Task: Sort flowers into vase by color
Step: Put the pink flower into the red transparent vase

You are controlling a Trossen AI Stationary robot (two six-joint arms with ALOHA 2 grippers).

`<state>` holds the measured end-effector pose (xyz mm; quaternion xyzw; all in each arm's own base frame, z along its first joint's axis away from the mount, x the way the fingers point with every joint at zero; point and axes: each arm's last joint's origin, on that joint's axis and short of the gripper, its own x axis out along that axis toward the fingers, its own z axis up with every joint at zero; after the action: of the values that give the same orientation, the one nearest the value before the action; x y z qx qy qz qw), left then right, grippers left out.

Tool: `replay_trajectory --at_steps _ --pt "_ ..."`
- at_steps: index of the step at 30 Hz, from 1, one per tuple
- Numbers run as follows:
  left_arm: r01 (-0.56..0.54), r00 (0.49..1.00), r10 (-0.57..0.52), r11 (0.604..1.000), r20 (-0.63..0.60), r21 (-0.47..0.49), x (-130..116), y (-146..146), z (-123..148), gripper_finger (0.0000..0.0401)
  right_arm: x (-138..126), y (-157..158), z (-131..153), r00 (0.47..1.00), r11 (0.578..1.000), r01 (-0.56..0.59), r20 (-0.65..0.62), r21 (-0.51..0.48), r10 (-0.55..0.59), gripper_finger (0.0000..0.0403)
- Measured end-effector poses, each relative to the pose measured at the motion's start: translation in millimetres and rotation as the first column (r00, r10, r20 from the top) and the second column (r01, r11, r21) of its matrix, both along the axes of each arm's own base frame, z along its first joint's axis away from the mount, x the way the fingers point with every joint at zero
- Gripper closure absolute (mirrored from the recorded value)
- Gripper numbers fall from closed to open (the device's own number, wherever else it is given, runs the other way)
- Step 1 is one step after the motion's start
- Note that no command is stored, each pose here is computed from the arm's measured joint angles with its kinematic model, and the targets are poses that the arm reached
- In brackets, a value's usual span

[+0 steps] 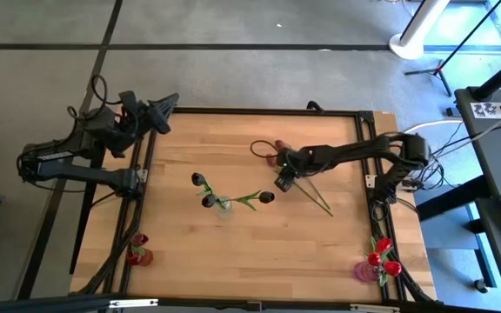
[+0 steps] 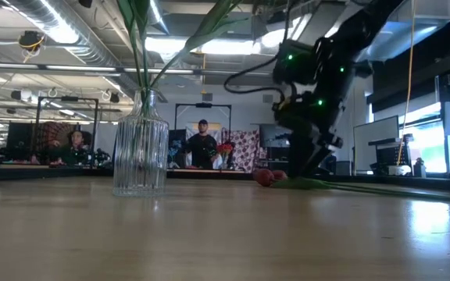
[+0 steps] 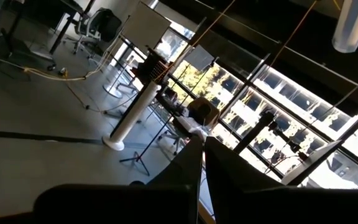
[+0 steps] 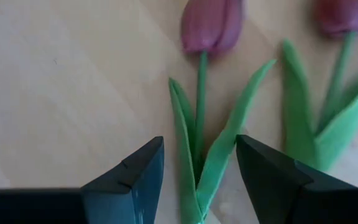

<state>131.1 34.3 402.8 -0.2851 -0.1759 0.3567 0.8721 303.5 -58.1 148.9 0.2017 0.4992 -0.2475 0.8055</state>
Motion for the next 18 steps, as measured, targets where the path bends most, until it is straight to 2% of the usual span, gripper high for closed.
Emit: replay_trajectory --at_steps 9,13,18 --pt "0.000 1.000 0.000 1.000 0.000 0.000 0.1 0.0 0.0 0.0383 6.3 0.3 -17.4 0.999 0.999 -0.041 -0.033 0.024 0.041 0.0210" --pt "-0.001 1.000 0.001 1.000 0.000 0.000 0.1 0.1 0.0 0.0383 6.1 -0.2 -18.1 0.998 0.999 -0.048 -0.041 0.005 0.048 0.0248" --pt "-0.001 1.000 0.001 1.000 0.000 0.000 0.1 0.1 0.0 0.0383 6.2 -0.2 -18.6 0.999 0.999 -0.036 -0.039 0.008 0.036 0.0314"
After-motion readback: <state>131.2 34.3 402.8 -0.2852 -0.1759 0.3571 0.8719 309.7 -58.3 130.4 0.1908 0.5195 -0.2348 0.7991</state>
